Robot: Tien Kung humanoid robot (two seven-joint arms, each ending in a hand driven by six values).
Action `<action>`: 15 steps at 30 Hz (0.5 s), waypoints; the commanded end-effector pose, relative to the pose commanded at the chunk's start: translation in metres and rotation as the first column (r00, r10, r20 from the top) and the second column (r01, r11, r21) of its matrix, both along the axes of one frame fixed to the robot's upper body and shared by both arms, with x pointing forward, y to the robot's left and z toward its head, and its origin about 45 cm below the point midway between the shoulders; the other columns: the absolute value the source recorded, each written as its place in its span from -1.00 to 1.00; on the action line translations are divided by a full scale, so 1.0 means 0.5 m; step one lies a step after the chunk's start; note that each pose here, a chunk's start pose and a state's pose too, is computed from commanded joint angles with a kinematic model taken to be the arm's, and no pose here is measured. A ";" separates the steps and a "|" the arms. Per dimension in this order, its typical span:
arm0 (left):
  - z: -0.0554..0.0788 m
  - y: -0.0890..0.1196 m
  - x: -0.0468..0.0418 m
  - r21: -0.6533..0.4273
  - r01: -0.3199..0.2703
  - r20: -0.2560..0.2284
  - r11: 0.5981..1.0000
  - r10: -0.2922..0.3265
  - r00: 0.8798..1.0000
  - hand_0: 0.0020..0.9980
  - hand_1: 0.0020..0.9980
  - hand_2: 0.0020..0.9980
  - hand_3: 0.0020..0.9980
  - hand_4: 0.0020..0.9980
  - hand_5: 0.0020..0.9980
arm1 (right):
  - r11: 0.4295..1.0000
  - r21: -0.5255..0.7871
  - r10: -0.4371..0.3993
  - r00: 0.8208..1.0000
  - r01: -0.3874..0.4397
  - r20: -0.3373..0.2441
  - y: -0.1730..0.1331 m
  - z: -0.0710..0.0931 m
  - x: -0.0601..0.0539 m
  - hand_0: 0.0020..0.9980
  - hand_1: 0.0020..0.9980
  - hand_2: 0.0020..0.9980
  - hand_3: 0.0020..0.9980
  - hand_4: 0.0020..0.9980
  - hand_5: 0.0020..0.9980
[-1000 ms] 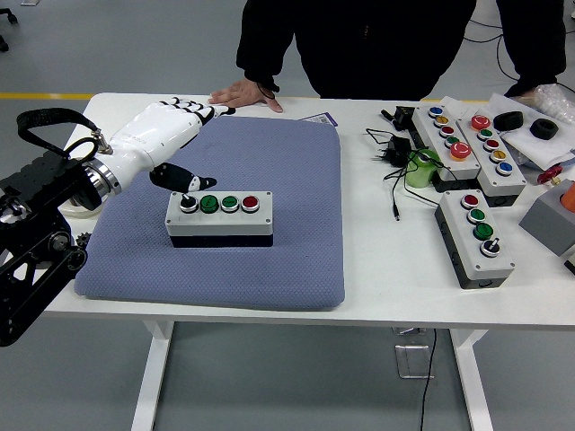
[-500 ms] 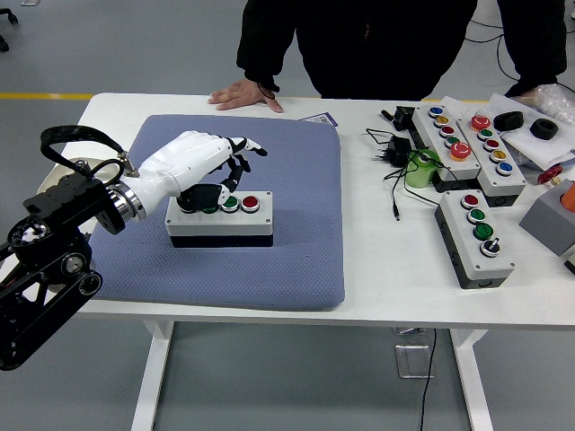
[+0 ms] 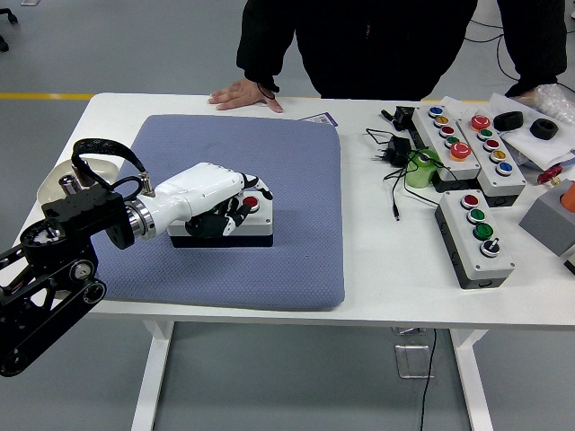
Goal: Pick up the button,place it on the desk,press the button,press the button
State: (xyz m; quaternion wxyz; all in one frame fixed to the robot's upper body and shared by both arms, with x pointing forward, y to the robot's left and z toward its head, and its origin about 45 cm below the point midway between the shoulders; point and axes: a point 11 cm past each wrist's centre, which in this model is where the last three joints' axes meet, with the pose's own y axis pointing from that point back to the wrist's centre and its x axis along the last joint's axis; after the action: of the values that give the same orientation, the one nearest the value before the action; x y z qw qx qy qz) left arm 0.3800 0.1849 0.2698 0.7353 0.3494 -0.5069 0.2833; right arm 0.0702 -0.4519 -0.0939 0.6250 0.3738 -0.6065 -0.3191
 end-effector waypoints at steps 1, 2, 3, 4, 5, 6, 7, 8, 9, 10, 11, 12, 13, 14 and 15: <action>0.000 0.001 0.000 0.003 -0.001 0.000 1.000 0.001 1.000 -0.40 -0.50 -0.48 0.50 -0.40 -1.00 | 1.000 0.000 0.000 1.000 0.000 0.000 0.000 0.000 0.000 0.50 0.40 0.43 0.16 -0.64 -0.74; -0.001 0.002 0.001 0.008 -0.002 0.000 1.000 0.002 1.000 -0.40 -0.50 -0.48 0.50 -0.40 -1.00 | 1.000 0.000 0.001 1.000 -0.001 0.000 0.000 0.000 0.001 0.50 0.40 0.43 0.16 -0.64 -0.74; -0.002 0.003 0.001 0.015 -0.003 -0.002 1.000 0.003 1.000 -0.40 -0.50 -0.48 0.50 -0.40 -1.00 | 1.000 0.000 0.000 1.000 0.000 0.001 0.000 0.000 0.001 0.50 0.40 0.43 0.16 -0.64 -0.74; -0.003 0.003 0.002 0.021 -0.004 -0.004 1.000 0.004 1.000 -0.45 -0.54 -0.51 0.50 -0.41 -1.00 | 1.000 0.000 0.000 1.000 0.000 0.001 0.000 0.000 0.001 0.49 0.40 0.43 0.16 -0.64 -0.74; -0.005 0.005 0.002 0.032 -0.007 -0.009 0.999 0.007 1.000 -0.45 -0.54 -0.51 0.50 -0.41 -1.00 | 1.000 0.000 0.000 1.000 0.000 0.002 0.000 0.000 0.002 0.49 0.40 0.43 0.16 -0.64 -0.74; -0.007 0.006 0.003 0.038 -0.009 -0.012 0.999 0.010 1.000 -0.45 -0.54 -0.51 0.50 -0.41 -1.00 | 1.000 0.000 0.000 1.000 0.000 0.002 0.000 0.000 0.002 0.49 0.40 0.43 0.16 -0.64 -0.74; -0.009 0.008 0.004 0.044 -0.013 -0.014 0.999 0.013 1.000 -0.45 -0.54 -0.51 0.50 -0.41 -1.00 | 1.000 0.000 0.000 1.000 0.000 0.003 0.000 0.000 0.002 0.49 0.40 0.43 0.16 -0.64 -0.74; -0.012 0.011 0.004 0.062 -0.018 -0.016 0.998 0.019 1.000 -0.45 -0.54 -0.51 0.50 -0.41 -1.00 | 1.000 0.000 0.000 1.000 0.000 0.004 0.000 0.001 0.003 0.49 0.40 0.43 0.16 -0.64 -0.74; -0.015 0.013 0.005 0.080 -0.020 -0.019 0.997 0.022 1.000 -0.45 -0.54 -0.51 0.50 -0.41 -1.00 | 1.000 0.000 0.000 1.000 0.000 0.004 0.000 0.001 0.004 0.49 0.40 0.43 0.16 -0.64 -0.74; -0.018 0.015 0.005 0.094 -0.022 -0.023 0.995 0.024 0.999 -0.56 -0.64 -0.56 0.50 -0.50 -1.00 | 1.000 0.000 0.000 1.000 0.000 0.005 0.000 0.001 0.005 0.49 0.40 0.42 0.16 -0.64 -0.74; -0.019 0.016 0.005 0.102 -0.023 -0.025 0.995 0.025 0.999 -0.56 -0.64 -0.56 0.50 -0.50 -1.00 | 1.000 0.000 0.000 1.000 0.000 0.005 0.000 0.001 0.005 0.49 0.40 0.42 0.16 -0.64 -0.74; -0.022 0.019 0.006 0.115 -0.030 -0.027 0.993 0.033 0.999 -0.56 -0.64 -0.56 0.50 -0.50 -1.00 | 1.000 0.000 0.000 1.000 0.000 0.005 0.000 0.001 0.005 0.49 0.40 0.42 0.16 -0.64 -0.74; -0.024 0.022 0.008 0.122 -0.039 -0.026 0.992 0.042 0.999 -0.56 -0.64 -0.56 0.50 -0.50 -1.00 | 1.000 0.000 0.001 1.000 -0.001 0.005 0.000 0.001 0.005 0.49 0.40 0.42 0.16 -0.64 -0.74; -0.025 0.023 0.009 0.123 -0.042 -0.025 0.991 0.045 0.999 -0.56 -0.64 -0.56 0.50 -0.50 -1.00 | 1.000 -0.001 0.001 1.000 -0.001 0.005 0.000 0.001 0.005 0.49 0.40 0.42 0.16 -0.64 -0.74; -0.026 0.027 0.012 0.129 -0.056 -0.021 0.990 0.059 0.998 -0.56 -0.64 -0.56 0.50 -0.50 -1.00 | 1.000 -0.001 0.001 1.000 -0.001 0.005 -0.001 0.001 0.006 0.49 0.40 0.42 0.16 -0.64 -0.74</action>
State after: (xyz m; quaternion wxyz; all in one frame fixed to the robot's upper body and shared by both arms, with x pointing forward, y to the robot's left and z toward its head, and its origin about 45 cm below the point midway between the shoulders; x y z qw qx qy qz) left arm 0.3859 0.1985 0.2567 0.7092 0.4138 -0.5046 0.2670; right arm 0.0730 -0.4521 -0.0933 0.6236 0.3748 -0.6081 -0.3176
